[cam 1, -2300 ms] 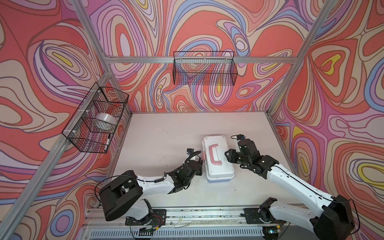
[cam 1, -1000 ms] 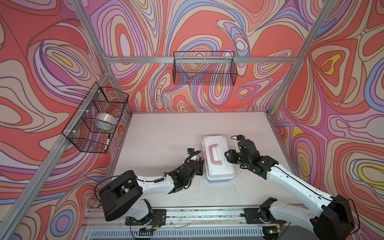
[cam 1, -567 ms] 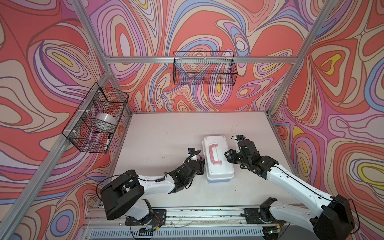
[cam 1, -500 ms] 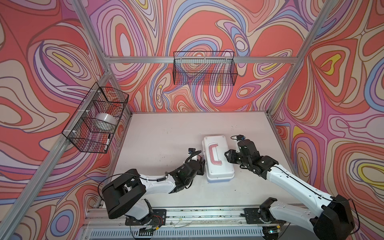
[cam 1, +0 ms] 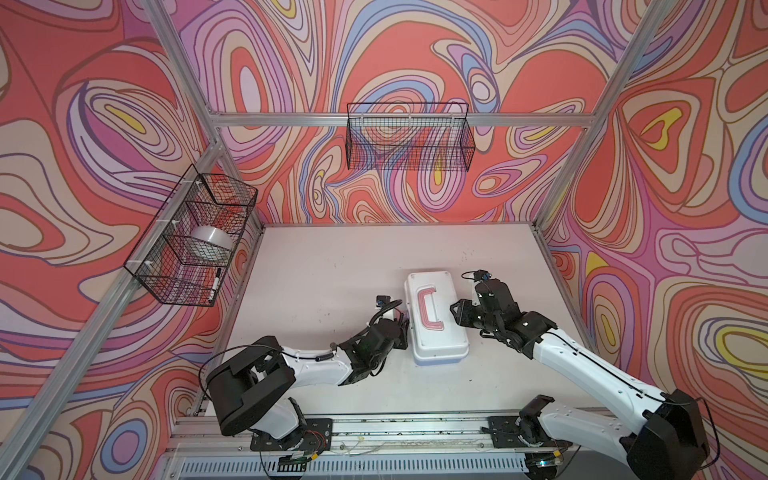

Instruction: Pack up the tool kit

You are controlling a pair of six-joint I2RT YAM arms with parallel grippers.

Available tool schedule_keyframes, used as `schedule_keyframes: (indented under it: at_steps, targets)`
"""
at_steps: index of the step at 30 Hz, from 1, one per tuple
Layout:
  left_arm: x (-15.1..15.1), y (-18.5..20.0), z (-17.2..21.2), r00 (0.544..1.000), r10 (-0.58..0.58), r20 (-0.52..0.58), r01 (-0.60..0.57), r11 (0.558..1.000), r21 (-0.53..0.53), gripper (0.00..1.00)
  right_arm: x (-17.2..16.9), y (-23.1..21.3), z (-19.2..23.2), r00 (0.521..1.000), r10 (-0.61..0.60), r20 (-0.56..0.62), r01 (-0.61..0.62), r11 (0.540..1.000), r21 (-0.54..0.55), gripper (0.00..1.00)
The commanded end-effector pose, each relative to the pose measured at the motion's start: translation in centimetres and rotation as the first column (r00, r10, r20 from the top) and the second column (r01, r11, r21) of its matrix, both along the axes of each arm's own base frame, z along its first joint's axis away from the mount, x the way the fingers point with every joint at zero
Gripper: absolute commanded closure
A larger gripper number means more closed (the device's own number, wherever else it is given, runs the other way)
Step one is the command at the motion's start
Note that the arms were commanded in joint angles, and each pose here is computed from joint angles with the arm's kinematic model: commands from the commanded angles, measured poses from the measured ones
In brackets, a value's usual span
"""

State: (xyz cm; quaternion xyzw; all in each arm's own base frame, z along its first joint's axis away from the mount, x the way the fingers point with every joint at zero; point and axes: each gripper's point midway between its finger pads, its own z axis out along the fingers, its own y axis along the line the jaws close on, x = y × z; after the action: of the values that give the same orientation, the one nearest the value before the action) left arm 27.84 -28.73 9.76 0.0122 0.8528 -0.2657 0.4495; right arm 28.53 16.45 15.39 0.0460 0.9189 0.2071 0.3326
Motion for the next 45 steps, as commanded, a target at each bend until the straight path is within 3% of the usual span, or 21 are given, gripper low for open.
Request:
schedule_keyframes:
  at_steps: [1,18,26,35,45]
  targets:
    - [0.6,0.7,1.2,0.999,0.04,0.016,-0.039,0.999,-0.032,0.64,-0.1,-0.1,0.0,1.0,-0.008,0.0,0.008,1.0,-0.011,0.63]
    - [0.9,-0.3,-0.4,0.999,-0.013,-0.047,0.009,0.997,-0.076,0.74,0.3,-0.3,-0.2,1.0,-0.019,-0.004,0.019,0.999,-0.031,0.64]
    - [1.1,-0.4,0.3,0.999,-0.019,-0.04,0.016,0.996,-0.088,0.84,0.3,-0.4,-0.3,1.0,-0.023,-0.001,0.023,0.999,-0.032,0.64]
    - [1.2,-0.4,1.8,0.999,-0.027,-0.029,0.024,0.995,-0.098,0.85,0.4,-0.3,-0.3,1.0,-0.023,0.002,0.023,0.999,-0.024,0.64]
    - [0.8,-1.3,1.9,0.99,-0.063,-0.128,0.046,0.99,-0.134,0.85,0.3,-0.2,-0.2,1.0,-0.026,-0.001,0.026,1.0,-0.014,0.64]
